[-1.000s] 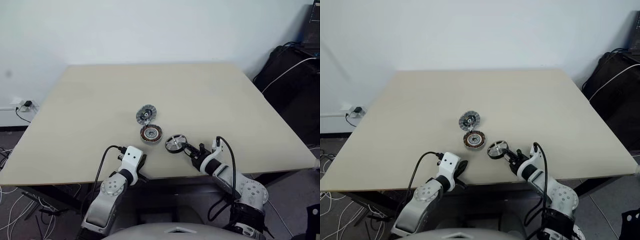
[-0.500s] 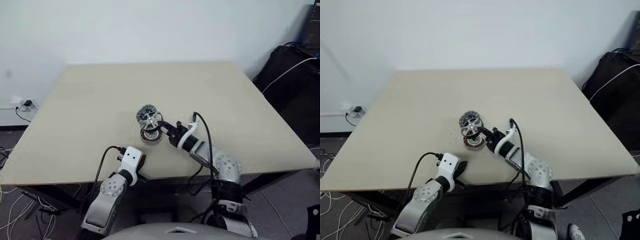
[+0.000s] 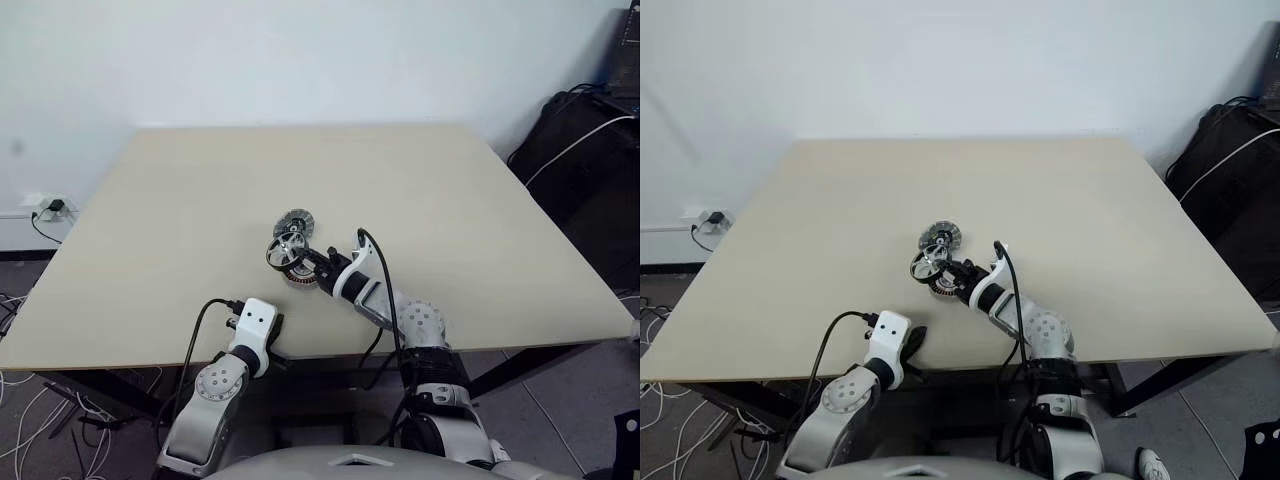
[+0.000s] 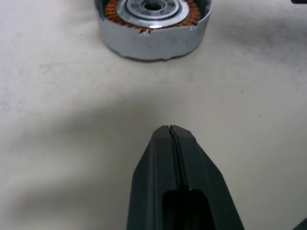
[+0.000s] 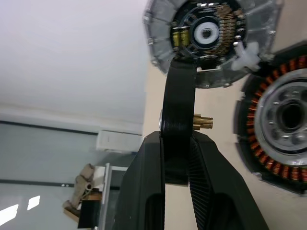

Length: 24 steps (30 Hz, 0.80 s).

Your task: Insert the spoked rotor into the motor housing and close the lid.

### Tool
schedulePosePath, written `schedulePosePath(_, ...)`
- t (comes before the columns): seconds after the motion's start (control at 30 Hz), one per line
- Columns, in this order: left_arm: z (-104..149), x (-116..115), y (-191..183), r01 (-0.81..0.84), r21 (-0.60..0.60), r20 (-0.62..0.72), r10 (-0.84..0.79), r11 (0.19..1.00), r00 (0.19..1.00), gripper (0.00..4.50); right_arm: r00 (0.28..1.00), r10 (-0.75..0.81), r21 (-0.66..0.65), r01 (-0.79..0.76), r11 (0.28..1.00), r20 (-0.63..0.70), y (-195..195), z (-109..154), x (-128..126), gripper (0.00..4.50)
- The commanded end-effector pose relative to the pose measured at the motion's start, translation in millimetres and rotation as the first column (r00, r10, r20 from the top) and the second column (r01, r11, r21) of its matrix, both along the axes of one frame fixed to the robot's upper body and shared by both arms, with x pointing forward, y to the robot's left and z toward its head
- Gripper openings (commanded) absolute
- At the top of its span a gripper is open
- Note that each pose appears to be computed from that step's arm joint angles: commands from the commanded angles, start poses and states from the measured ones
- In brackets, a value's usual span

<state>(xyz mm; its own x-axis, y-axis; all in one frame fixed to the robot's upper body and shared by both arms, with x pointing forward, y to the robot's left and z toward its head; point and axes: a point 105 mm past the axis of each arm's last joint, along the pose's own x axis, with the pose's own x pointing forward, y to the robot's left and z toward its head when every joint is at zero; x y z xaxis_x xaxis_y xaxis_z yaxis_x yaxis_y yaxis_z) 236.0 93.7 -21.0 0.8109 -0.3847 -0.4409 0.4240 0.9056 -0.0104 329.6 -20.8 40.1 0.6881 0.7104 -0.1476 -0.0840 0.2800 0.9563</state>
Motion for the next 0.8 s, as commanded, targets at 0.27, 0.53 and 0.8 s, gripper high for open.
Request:
schedulePosePath(0.27, 19.6, 7.5, -4.0, 0.011, -0.02, 0.072, -0.009, 1.0, 0.997, 0.0, 0.998, -0.051, 0.005, 0.051, 0.999, 0.028, -10.9, 3.8, 9.9, 0.36)
schedulePosePath(0.53, 19.8, 9.1, -4.8, 0.015, -0.022, 0.073, -0.013, 1.0, 0.997, 0.0, 0.999, -0.053, -0.004, 0.053, 0.999, 0.011, -11.0, -2.2, 11.7, 0.36)
schedulePosePath(0.8, 20.6, 10.0, -4.7, 0.012, -0.024, 0.075, -0.01, 1.0, 0.997, 0.0, 0.998, -0.056, -0.028, 0.056, 0.998, -0.009, -10.8, -11.2, 14.8, 0.36)
